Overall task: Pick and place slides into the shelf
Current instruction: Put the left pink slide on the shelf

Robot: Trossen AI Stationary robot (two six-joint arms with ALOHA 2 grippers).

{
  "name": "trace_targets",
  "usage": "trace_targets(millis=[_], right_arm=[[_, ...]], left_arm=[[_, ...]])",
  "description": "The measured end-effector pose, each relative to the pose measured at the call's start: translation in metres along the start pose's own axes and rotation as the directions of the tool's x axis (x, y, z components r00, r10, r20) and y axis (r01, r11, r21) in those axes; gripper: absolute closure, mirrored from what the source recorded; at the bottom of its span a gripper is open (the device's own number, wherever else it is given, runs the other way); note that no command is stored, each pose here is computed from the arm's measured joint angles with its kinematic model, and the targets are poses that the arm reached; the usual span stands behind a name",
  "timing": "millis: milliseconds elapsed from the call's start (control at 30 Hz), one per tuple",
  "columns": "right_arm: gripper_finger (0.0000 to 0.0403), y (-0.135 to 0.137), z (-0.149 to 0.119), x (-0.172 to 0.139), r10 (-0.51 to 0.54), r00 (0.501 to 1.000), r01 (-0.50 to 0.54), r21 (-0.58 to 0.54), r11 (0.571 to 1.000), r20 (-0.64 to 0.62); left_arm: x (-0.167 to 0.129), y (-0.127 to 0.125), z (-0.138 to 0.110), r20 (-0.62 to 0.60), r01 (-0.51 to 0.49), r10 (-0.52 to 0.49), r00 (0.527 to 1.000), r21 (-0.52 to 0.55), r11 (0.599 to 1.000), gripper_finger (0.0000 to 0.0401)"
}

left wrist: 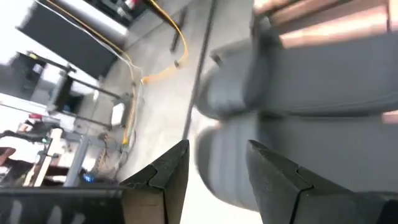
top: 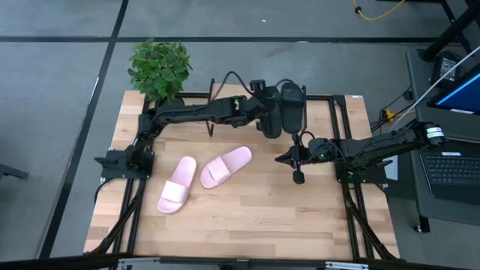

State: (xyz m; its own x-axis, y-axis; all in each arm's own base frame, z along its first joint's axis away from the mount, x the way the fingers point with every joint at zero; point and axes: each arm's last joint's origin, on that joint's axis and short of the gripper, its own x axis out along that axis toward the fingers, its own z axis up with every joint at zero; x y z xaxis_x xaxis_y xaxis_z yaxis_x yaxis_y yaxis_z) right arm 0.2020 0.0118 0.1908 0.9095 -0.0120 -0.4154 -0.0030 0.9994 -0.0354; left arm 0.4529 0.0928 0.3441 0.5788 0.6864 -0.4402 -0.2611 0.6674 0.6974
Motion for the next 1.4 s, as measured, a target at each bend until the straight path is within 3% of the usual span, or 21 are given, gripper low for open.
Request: trace_targets(millis=[200, 400, 533, 700, 767, 967, 1200, 1400], right_arm=[[0.0386, 0.001, -0.001, 0.000, 0.002, 1.000, -0.003, -0.006, 1.000, -0.014], [0.0386, 0.003, -0.002, 0.000, 0.020, 1.000, -0.020, -0.012, 1.000, -0.017], [0.0386, 0.007, -0.002, -0.001, 0.041, 0.999, -0.041, -0.021, 0.999, -0.018], [0.0386, 0.014, -0.002, -0.001, 0.069, 0.997, -0.069, -0.033, 0.997, -0.017], [0.0386, 0.016, -0.002, -0.002, 0.080, 0.997, -0.081, -0.038, 0.996, -0.017], [0.0386, 0.024, -0.004, -0.002, 0.116, 0.993, -0.118, -0.053, 0.992, -0.035], [0.0386, 0.031, -0.008, 0.001, 0.142, 0.988, -0.146, -0.068, 0.987, -0.060], [0.0386, 0.032, -0.002, 0.004, 0.146, 0.989, -0.145, -0.083, 0.986, 0.004]], left_arm=[[-0.059, 0.031, 0.015, 0.157, 0.034, -0.020, 0.987, -0.083, 0.996, 0.0250], [-0.107, 0.050, 0.010, 0.230, 0.201, -0.165, 0.959, -0.143, 0.969, 0.0250], [-0.115, 0.042, 0.004, 0.159, 0.232, -0.206, 0.965, -0.162, 0.959, 0.0250], [-0.107, 0.014, -0.003, 0.083, 0.149, -0.138, 0.987, -0.150, 0.977, 0.0250], [-0.105, 0.001, -0.012, 0.048, 0.116, -0.109, 0.993, -0.153, 0.981, 0.0250], [-0.115, -0.020, -0.046, 0.121, 0.114, -0.083, 0.989, -0.270, 0.956, 0.0250], [-0.138, -0.044, -0.098, 0.237, 0.160, -0.078, 0.968, -0.347, 0.924, 0.0250], [-0.159, -0.057, -0.140, 0.329, 0.217, -0.072, 0.942, -0.429, 0.877, 0.0250]])
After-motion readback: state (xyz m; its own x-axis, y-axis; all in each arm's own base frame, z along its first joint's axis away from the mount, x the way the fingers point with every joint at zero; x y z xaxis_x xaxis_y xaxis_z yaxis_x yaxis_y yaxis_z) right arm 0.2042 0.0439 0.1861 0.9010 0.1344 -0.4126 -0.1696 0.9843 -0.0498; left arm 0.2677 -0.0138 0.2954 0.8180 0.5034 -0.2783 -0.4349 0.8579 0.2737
